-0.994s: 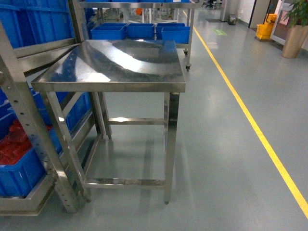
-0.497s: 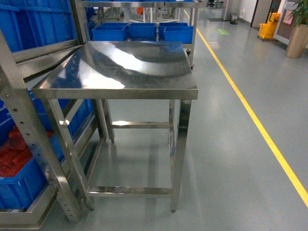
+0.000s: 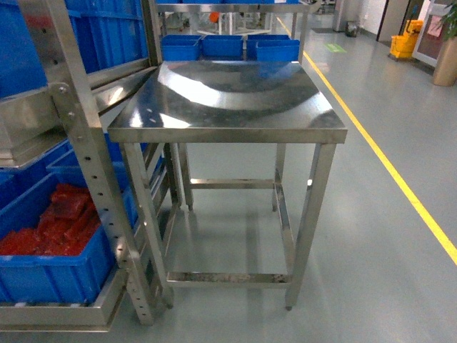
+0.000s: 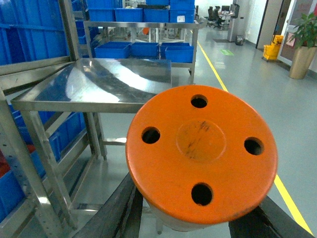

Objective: Sort blue parts and orange caps into right shelf containers

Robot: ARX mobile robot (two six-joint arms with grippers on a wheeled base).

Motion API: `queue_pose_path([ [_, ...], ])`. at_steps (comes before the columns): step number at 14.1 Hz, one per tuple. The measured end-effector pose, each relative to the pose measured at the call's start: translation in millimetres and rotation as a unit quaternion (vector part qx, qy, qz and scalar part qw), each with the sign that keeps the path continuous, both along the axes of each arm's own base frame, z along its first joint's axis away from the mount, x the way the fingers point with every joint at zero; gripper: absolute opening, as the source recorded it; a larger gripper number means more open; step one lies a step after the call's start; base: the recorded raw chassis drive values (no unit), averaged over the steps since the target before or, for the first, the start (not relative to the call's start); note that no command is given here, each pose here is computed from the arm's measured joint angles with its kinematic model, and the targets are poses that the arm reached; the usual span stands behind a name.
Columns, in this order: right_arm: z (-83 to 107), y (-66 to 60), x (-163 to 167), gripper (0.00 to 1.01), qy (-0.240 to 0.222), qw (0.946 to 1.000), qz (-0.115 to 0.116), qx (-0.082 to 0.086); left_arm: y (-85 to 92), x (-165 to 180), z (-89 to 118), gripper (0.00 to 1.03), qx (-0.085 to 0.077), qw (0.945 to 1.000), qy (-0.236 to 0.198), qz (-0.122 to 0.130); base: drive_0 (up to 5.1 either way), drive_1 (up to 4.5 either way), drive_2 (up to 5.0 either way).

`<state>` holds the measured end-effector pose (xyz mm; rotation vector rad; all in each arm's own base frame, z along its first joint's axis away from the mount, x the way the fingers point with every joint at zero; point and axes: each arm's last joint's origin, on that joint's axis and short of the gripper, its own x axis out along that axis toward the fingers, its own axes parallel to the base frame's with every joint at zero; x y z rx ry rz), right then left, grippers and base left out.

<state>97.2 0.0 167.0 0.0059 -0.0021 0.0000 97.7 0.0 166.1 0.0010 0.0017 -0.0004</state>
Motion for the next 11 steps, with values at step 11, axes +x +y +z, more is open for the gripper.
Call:
queue_pose_path([
  [11, 0.0, 0.0, 0.0, 0.42, 0.000, 1.0000, 0.000, 0.000, 0.0, 0.0, -0.4, 0.43, 0.000, 1.0000, 0.002, 0.001, -5.0, 2.24, 2.6],
])
